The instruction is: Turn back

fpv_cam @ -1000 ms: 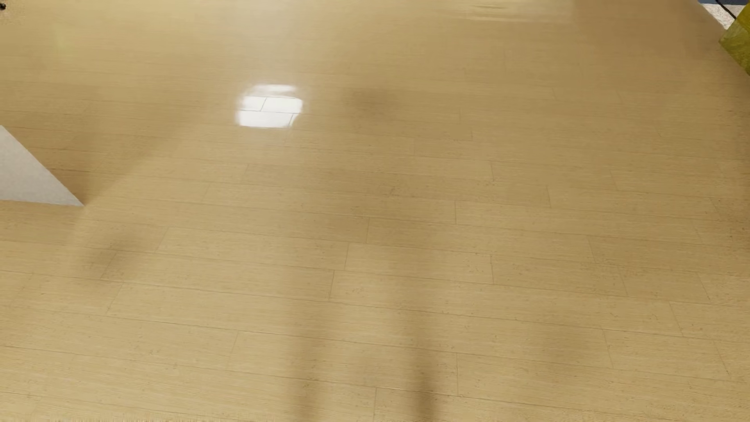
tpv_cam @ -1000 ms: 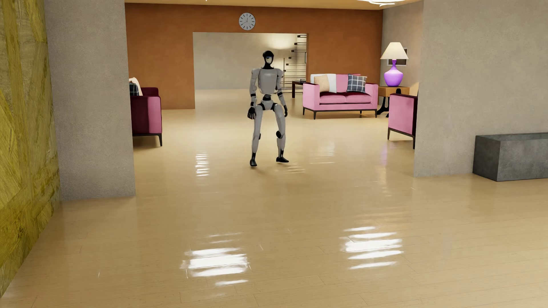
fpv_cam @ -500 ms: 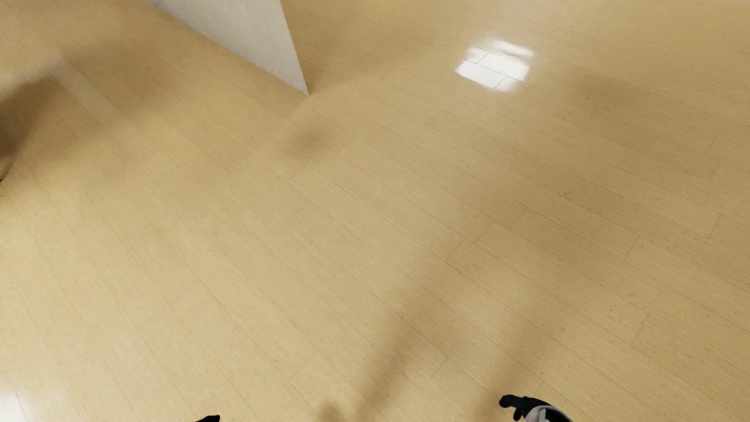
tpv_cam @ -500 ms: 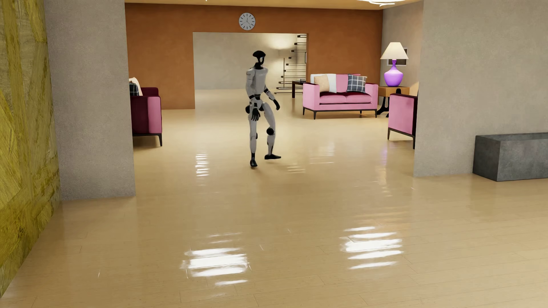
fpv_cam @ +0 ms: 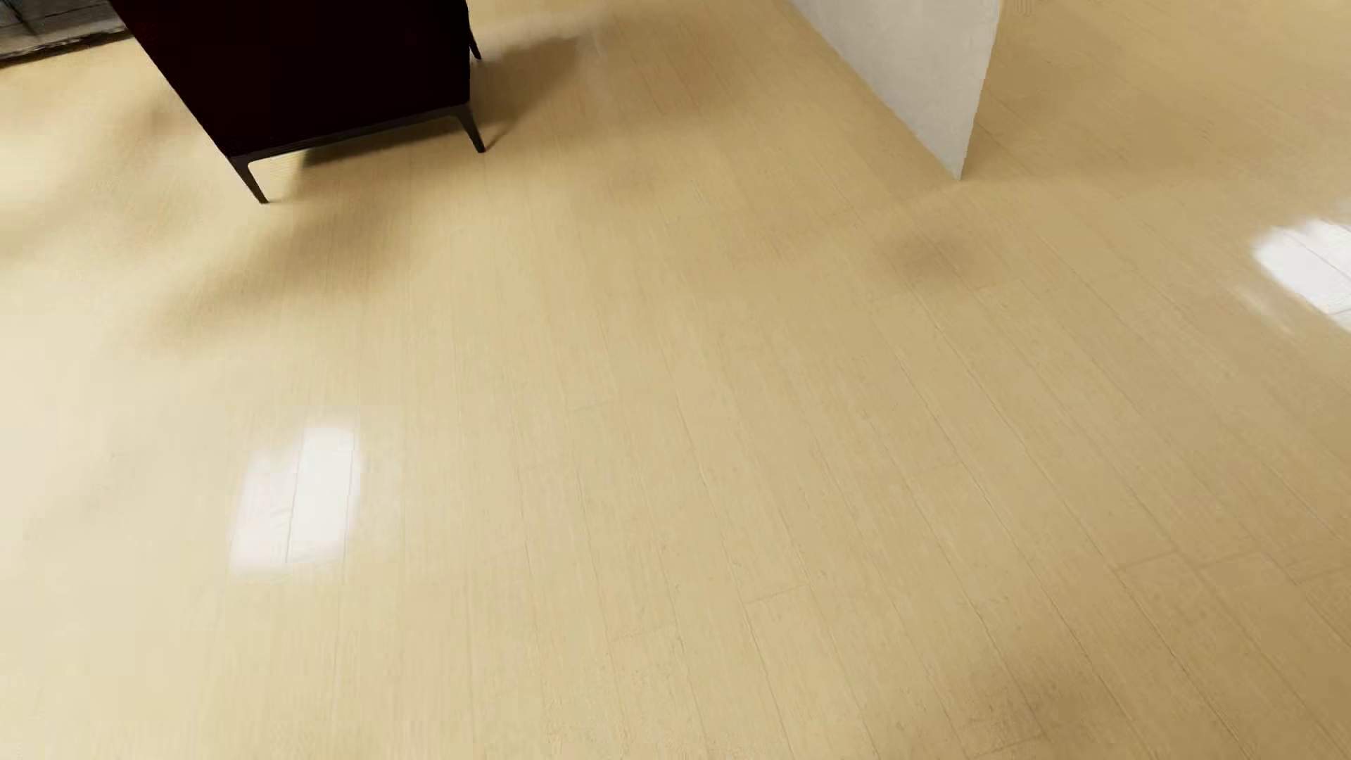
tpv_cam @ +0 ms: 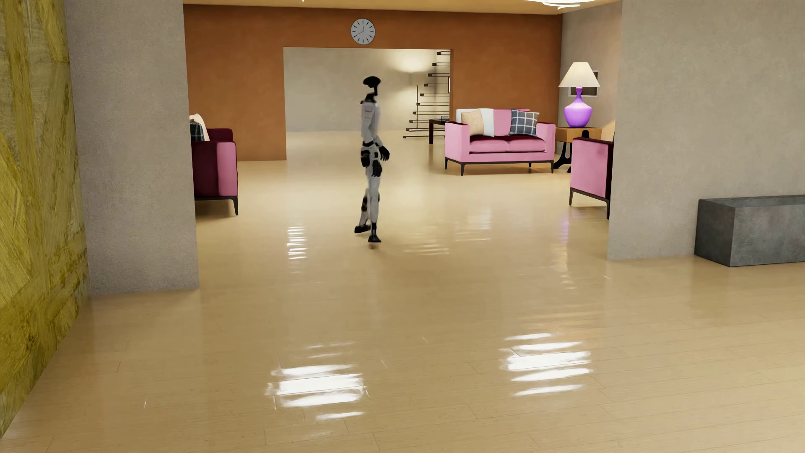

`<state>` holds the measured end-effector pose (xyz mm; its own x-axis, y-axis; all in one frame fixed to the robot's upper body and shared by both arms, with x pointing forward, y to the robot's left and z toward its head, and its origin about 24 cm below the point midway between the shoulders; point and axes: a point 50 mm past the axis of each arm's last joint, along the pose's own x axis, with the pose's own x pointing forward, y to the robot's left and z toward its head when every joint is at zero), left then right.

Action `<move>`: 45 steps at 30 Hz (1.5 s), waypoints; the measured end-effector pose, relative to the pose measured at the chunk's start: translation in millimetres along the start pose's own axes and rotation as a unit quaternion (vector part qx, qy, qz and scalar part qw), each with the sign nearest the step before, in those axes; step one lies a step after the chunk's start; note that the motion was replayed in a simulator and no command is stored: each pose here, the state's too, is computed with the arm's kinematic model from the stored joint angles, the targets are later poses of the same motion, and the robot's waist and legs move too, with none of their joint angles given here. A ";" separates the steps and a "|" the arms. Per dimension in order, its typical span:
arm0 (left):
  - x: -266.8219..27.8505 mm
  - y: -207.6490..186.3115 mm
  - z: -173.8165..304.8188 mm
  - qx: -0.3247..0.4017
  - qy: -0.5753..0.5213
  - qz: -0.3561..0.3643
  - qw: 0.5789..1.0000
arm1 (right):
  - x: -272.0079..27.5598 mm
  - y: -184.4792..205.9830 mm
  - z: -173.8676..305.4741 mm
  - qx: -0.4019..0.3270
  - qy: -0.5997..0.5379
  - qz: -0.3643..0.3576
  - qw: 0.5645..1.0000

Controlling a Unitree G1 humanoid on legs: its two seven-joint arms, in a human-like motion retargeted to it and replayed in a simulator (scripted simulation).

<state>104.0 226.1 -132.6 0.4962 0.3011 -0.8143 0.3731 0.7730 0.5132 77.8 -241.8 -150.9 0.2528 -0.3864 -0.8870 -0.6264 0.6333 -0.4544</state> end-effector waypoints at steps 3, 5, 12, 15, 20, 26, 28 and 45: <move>1.4 8.1 15.7 -0.017 -0.027 0.035 0.999 | -2.8 33.1 -13.4 -0.041 0.032 0.095 0.994; 4.3 10.8 14.1 -0.015 -0.010 0.034 0.999 | -6.5 42.6 -7.3 -0.008 0.029 0.076 0.997; 2.3 6.1 -13.0 0.025 0.035 0.014 0.999 | -13.8 11.7 59.6 -0.032 -0.110 -0.018 0.993; 3.0 0.0 -16.5 -0.025 0.068 0.024 0.997 | -15.6 5.4 61.3 -0.049 -0.128 -0.026 0.990; -10.3 -31.6 -38.5 -0.058 0.108 -0.010 0.992 | -8.3 14.3 53.6 -0.107 -0.080 0.029 0.991; -33.0 -63.9 -82.8 0.024 0.164 -0.144 0.976 | -15.6 -14.6 103.0 -0.121 -0.153 -0.039 0.980; -30.1 -59.7 -82.1 0.055 0.162 -0.156 0.973 | -21.6 -32.0 115.8 -0.062 -0.194 -0.093 0.975; 4.9 60.0 82.6 0.058 -0.153 0.099 0.982 | -5.1 14.2 30.7 0.024 -0.036 0.007 0.999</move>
<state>193.6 227.9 -83.4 0.7729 0.2433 -0.5861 0.3246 0.6420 0.6946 90.3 -210.2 -155.4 0.2986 -0.3295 -0.8957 -0.5940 0.6704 -0.4446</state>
